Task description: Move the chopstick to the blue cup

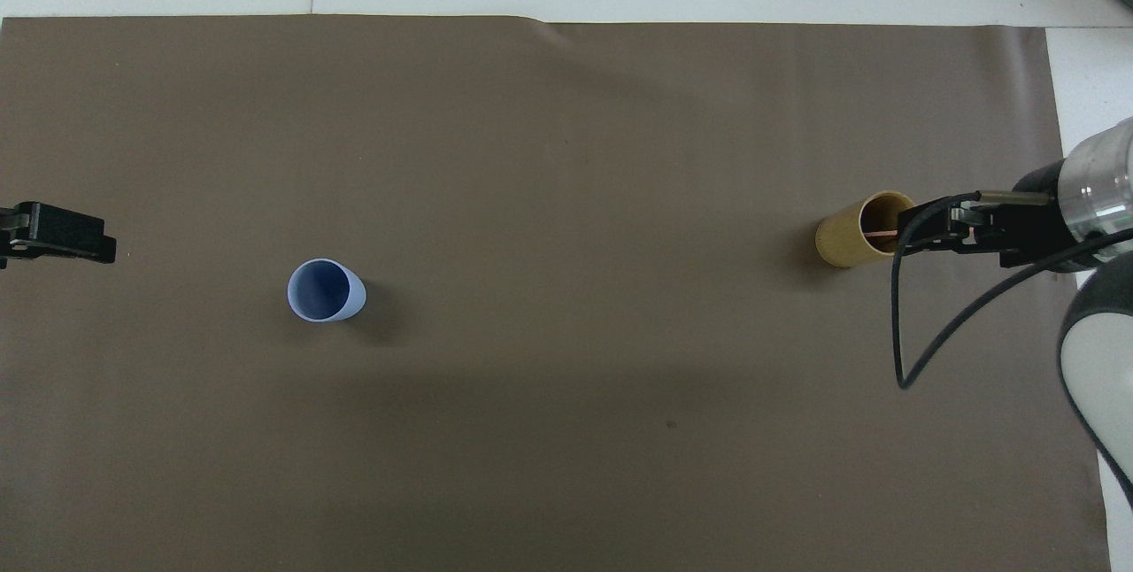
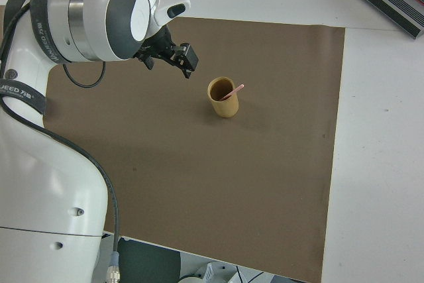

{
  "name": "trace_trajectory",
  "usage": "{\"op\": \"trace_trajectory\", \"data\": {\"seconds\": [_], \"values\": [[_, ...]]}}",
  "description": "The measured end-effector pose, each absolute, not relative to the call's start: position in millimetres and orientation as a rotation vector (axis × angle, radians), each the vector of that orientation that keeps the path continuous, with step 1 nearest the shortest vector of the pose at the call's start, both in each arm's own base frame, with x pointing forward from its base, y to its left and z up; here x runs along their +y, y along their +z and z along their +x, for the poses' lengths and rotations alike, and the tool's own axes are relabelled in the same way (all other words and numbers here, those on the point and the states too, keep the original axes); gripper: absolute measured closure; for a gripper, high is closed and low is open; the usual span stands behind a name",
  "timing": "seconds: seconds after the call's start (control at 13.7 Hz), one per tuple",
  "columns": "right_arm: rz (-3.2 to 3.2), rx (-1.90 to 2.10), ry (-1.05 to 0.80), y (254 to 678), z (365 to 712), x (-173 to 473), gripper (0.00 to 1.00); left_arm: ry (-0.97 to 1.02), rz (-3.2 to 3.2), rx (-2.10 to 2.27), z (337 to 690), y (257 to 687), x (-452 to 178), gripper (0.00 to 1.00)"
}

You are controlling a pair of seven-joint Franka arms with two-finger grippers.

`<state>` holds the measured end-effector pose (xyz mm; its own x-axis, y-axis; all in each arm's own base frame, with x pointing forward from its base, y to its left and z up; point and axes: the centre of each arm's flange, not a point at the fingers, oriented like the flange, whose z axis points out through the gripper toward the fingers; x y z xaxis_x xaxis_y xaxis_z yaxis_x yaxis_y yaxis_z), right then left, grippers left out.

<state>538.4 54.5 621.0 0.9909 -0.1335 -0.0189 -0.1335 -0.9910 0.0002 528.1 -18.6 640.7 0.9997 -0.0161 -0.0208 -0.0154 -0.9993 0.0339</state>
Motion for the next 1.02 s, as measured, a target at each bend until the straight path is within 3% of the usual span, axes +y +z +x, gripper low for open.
{"op": "trace_trajectory", "data": {"seconds": [1.02], "values": [[-3.13,0.249,0.032,620,540,41,0.0,-0.058,3.11,-0.009,521,636,-19,0.0]]}}
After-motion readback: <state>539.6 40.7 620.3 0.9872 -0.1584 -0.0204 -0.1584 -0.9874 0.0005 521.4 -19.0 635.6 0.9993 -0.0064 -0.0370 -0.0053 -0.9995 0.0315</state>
